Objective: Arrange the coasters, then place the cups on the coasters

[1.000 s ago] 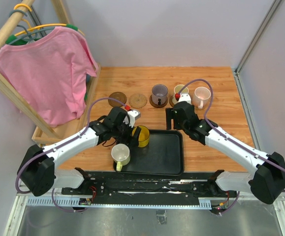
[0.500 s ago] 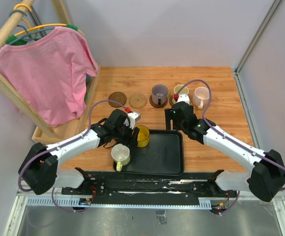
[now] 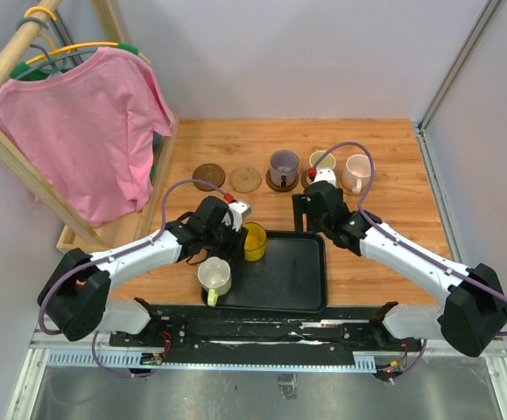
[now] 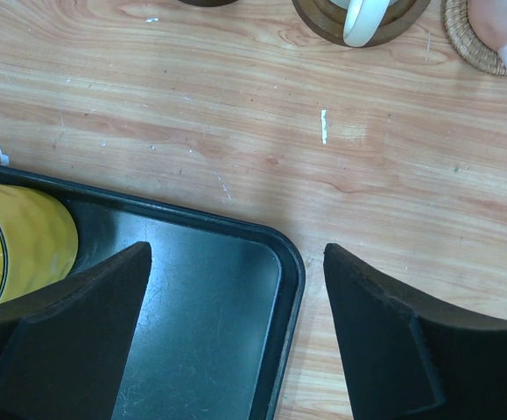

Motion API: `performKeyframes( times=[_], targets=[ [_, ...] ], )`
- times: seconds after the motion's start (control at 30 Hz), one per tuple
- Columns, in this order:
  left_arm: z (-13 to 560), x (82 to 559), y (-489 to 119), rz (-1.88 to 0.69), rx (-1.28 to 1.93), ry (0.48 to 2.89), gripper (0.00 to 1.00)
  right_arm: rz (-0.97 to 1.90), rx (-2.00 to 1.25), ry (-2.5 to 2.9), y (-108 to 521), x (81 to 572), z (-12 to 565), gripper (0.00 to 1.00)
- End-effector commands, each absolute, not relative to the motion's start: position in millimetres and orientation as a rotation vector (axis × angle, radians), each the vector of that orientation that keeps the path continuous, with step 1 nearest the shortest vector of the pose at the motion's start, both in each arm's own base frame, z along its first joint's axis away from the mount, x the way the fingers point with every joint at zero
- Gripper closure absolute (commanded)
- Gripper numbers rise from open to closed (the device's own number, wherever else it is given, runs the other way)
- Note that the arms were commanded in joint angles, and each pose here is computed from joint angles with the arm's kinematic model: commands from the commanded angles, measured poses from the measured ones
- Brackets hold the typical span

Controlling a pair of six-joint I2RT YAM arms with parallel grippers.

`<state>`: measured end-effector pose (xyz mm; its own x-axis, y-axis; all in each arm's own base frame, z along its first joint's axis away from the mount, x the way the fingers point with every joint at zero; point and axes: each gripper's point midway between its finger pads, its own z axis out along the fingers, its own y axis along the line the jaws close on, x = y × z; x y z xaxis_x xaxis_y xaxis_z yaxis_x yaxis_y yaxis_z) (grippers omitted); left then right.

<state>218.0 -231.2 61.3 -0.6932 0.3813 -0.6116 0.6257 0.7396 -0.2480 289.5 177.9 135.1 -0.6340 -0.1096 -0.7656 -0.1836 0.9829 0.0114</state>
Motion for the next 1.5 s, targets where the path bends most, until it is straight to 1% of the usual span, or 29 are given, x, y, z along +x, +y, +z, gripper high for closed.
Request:
performKeyframes(
  times=[0.0, 0.1, 0.2, 0.27, 0.37, 0.43, 0.47, 0.77, 1.1, 1.33, 1.47],
  targets=[
    [55.9, 217.2, -235.2, -0.616, 0.775, 2.395, 0.51, 0.126, -0.205, 2.245, 184.6, 289.9, 142.4, 0.19],
    [53.6, 217.6, -235.9, -0.616, 0.778, 2.399, 0.57, 0.13, -0.202, 2.241, 184.9, 290.3, 143.8, 0.19],
    [51.2, 217.9, -236.7, -0.616, 0.788, 2.405, 0.58, 0.129, -0.204, 2.245, 185.1, 290.0, 142.4, 0.19],
    [49.5, 217.3, -237.3, -0.617, 0.798, 2.407, 0.63, 0.128, -0.204, 2.245, 184.8, 290.0, 141.9, 0.19],
    [48.3, 218.0, -237.7, -0.614, 0.806, 2.405, 0.79, 0.128, -0.206, 2.245, 184.9, 289.9, 141.9, 0.19],
    [47.8, 219.1, -238.3, -0.613, 0.807, 2.402, 0.98, 0.126, -0.206, 2.245, 184.7, 290.0, 141.9, 0.19],
    [47.6, 219.4, -238.8, -0.613, 0.808, 2.401, 0.99, 0.127, -0.203, 2.244, 184.8, 290.3, 142.4, 0.19],
    [57.4, 226.3, -243.9, -0.619, 0.81, 2.357, 1.0, 0.129, -0.2, 2.235, 183.5, 289.6, 145.0, 0.19],
    [115.5, 255.6, -255.9, -0.621, 0.692, 2.191, 1.0, 0.132, -0.186, 2.21, 178.9, 287.7, 149.1, 0.19],
    [162.0, 287.1, -250.0, -0.517, 0.547, 2.095, 1.0, 0.108, -0.172, 2.194, 171.1, 285.8, 150.6, 0.19],
    [181.9, 313.1, -238.1, -0.387, 0.442, 2.054, 0.99, 0.096, -0.181, 2.198, 169.2, 284.8, 148.4, 0.19]
  ],
)
